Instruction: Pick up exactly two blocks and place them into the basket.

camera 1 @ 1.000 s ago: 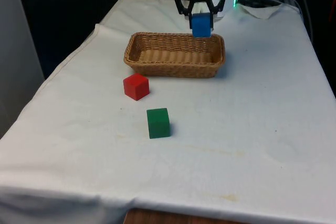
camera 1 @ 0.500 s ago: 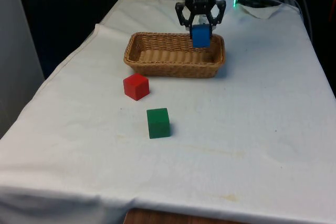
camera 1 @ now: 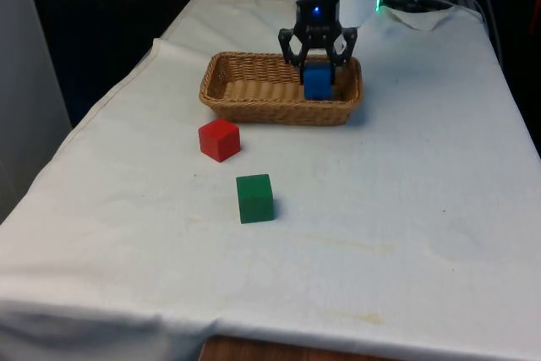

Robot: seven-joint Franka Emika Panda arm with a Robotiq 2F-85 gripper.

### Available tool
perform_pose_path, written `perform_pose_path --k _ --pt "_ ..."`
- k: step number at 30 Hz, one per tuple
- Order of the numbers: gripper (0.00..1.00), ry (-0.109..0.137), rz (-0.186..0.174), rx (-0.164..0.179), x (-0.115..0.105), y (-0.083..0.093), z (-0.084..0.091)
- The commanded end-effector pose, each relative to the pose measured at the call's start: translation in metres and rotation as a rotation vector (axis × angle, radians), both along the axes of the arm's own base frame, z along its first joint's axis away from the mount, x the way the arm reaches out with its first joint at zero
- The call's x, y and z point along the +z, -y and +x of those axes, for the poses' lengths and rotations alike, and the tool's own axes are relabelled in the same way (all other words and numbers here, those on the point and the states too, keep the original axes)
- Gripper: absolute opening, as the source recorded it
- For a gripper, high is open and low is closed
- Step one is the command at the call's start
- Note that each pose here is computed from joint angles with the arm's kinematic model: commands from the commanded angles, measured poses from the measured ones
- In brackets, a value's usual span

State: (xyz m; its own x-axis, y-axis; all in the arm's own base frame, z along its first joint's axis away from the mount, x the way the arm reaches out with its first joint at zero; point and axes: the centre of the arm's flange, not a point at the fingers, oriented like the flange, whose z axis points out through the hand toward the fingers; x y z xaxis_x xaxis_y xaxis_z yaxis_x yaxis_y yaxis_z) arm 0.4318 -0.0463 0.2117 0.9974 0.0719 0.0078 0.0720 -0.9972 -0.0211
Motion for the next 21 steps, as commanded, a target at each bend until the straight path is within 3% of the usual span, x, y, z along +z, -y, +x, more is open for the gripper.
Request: perform_pose_path --k 1,2,4,7,8,9,10,12,17,18,21 --pt "0.01 0.009 0.014 0.001 0.0023 -0.0008 -0.0009" --pt "0.04 0.01 0.015 0.001 0.0023 -0.0006 -0.0006" --pt "0.18 0.009 0.017 0.0 0.0013 0.0002 -0.0012" --pt "0.47 0.009 0.018 0.0 0.001 0.0004 -0.0013" --pt "0.7 0.009 0.018 0.001 0.001 0.0004 -0.0013" --pt "0.8 0.0 0.007 0.0 -0.0013 0.0014 -0.0008" --pt "0.8 0.008 0.018 0.001 0.0007 0.0004 -0.0017" --pt "0.97 0.01 0.018 -0.001 0.0008 0.0009 -0.0017" --pt "1.0 0.01 0.018 0.0 0.0008 0.0009 -0.0017" --pt "1.0 -0.001 0.007 0.0 -0.0016 0.0014 -0.0012" --pt "1.0 0.008 0.017 -0.001 0.0042 0.002 -0.0025"
